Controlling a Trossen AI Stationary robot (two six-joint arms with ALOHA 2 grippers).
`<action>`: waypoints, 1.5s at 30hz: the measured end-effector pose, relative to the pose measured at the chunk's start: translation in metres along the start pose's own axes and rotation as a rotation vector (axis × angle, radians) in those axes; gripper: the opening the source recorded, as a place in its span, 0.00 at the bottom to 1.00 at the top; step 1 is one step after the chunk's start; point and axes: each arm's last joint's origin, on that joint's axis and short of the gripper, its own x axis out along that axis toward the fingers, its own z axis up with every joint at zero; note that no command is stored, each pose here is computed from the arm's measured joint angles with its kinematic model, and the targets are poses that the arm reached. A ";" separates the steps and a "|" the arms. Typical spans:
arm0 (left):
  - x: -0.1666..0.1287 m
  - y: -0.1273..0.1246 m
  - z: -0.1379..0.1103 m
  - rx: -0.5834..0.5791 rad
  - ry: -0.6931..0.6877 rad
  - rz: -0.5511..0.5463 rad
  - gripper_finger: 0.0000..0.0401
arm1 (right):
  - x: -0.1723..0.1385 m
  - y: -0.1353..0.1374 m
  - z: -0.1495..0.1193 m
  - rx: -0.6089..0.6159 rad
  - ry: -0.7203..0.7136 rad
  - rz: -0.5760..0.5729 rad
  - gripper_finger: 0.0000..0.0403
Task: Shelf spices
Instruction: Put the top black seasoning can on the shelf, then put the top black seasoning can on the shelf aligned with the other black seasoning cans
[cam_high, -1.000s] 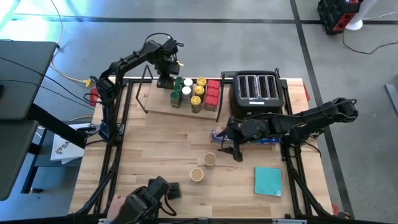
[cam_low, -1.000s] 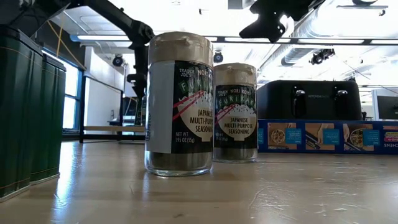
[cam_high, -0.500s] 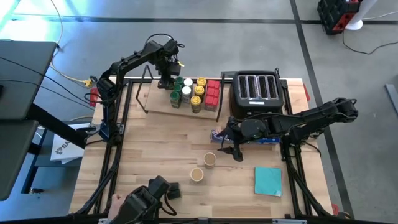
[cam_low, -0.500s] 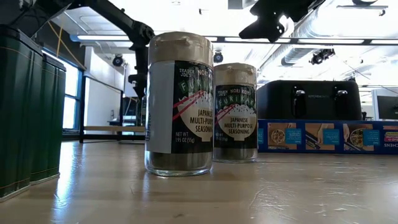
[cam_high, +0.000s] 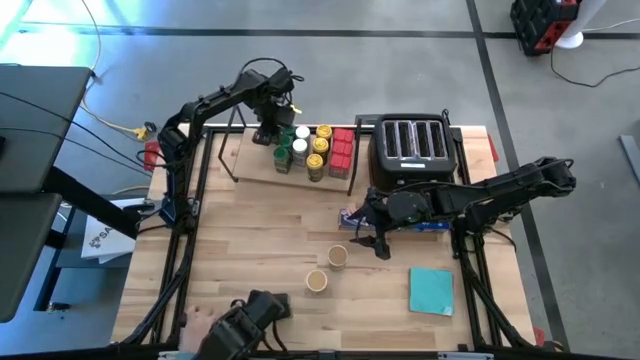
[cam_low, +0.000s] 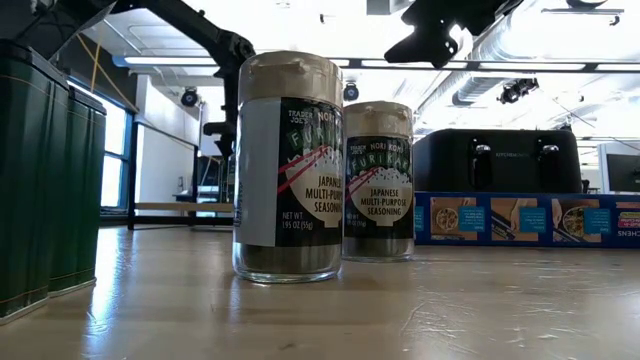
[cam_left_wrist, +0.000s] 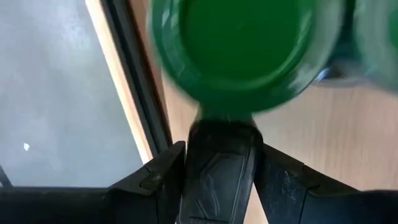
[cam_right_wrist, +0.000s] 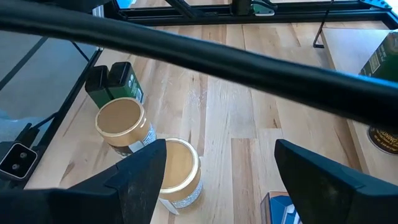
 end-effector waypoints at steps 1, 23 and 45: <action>0.000 -0.001 0.002 0.010 0.001 0.001 0.43 | 0.000 0.000 0.000 0.000 0.000 -0.001 0.73; -0.001 -0.007 0.010 -0.021 0.063 0.030 0.52 | 0.000 0.000 0.000 -0.022 -0.001 -0.005 0.73; -0.062 -0.024 -0.003 -0.135 -0.010 0.161 0.53 | 0.000 0.000 0.000 -0.024 0.000 -0.004 0.73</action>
